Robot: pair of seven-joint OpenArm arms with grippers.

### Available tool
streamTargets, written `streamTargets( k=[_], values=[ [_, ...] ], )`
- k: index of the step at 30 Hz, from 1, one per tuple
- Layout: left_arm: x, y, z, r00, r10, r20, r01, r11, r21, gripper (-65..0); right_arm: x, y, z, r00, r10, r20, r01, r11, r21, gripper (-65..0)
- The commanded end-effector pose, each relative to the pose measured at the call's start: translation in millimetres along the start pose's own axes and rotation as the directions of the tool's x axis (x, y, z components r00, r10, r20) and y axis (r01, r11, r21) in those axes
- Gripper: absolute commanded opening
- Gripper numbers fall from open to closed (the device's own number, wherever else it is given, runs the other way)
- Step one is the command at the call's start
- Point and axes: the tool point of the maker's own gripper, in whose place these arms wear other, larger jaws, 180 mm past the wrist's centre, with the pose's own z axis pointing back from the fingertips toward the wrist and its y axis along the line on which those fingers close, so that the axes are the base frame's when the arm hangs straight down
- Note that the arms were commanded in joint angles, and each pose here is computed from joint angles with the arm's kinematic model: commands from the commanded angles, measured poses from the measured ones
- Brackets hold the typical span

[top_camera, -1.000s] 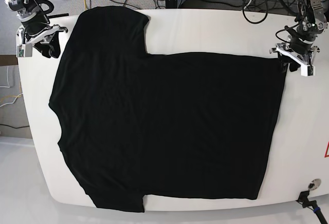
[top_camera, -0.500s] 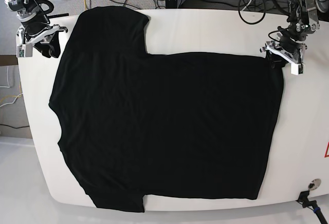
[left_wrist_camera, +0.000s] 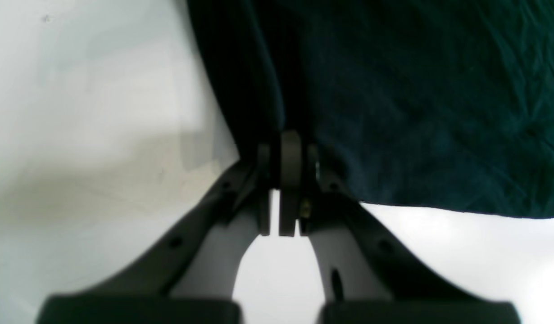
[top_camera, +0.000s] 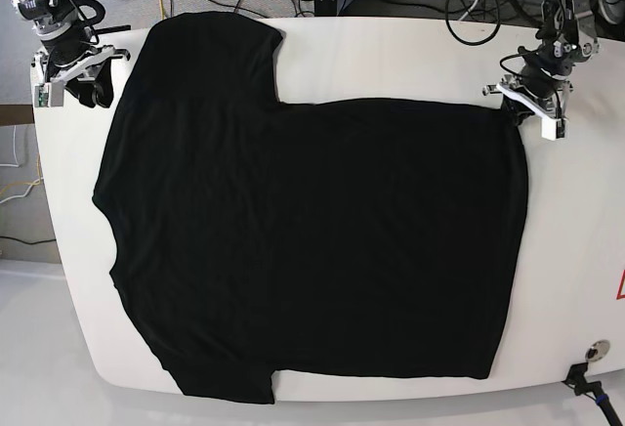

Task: Fold the T-shirt properly
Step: 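Grasp the shirt's shoulder edges with both grippers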

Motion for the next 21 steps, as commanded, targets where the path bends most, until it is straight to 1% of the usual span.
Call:
streamTargets(
  k=[1,5,8,13,15,16,19,21],
  values=[
    [9,-2,3,1.000,-0.014,0.019,0.014,1.000,-0.008,-65.0,11,-3,4,0.999,0.032,0.035,-0.031,0.999,-0.013,-48.0],
    [11,-4,3,1.000,-0.011,0.019,0.011,1.000,-0.017,-65.0,14,-20,11,0.999,0.015,0.047,-0.011,0.996,-0.085,-48.3],
    [10,-7,3,1.000,-0.017,0.009,0.017,1.000,-0.024,-65.0,16,-32,12,0.998,-0.007,0.058,0.015,0.992,-0.128,-46.8],
    [13,-8,2,1.000,-0.010,0.014,0.011,1.000,-0.027,-65.0,13,-46,-2,0.993,-0.087,0.076,0.096,0.988,-0.123,-41.1],
    [13,-7,2,1.000,-0.009,0.014,0.009,1.000,-0.024,-65.0,7,-53,-10,0.990,-0.124,0.066,0.132,0.983,-0.129,-39.4],
    [3,-4,2,0.999,-0.026,-0.022,0.026,1.000,-0.011,-65.0,10,-49,-6,0.993,-0.096,0.064,0.104,0.985,-0.136,-40.7],
    [4,-4,2,0.999,-0.028,-0.025,0.027,1.000,-0.010,-65.0,4,-47,-7,0.994,-0.109,0.031,0.112,0.985,-0.129,-35.6],
    [4,-5,2,0.999,-0.026,-0.025,0.026,1.000,-0.013,-65.0,-1,-44,-7,0.991,-0.130,0.006,0.130,0.985,-0.115,-34.2]
  ],
)
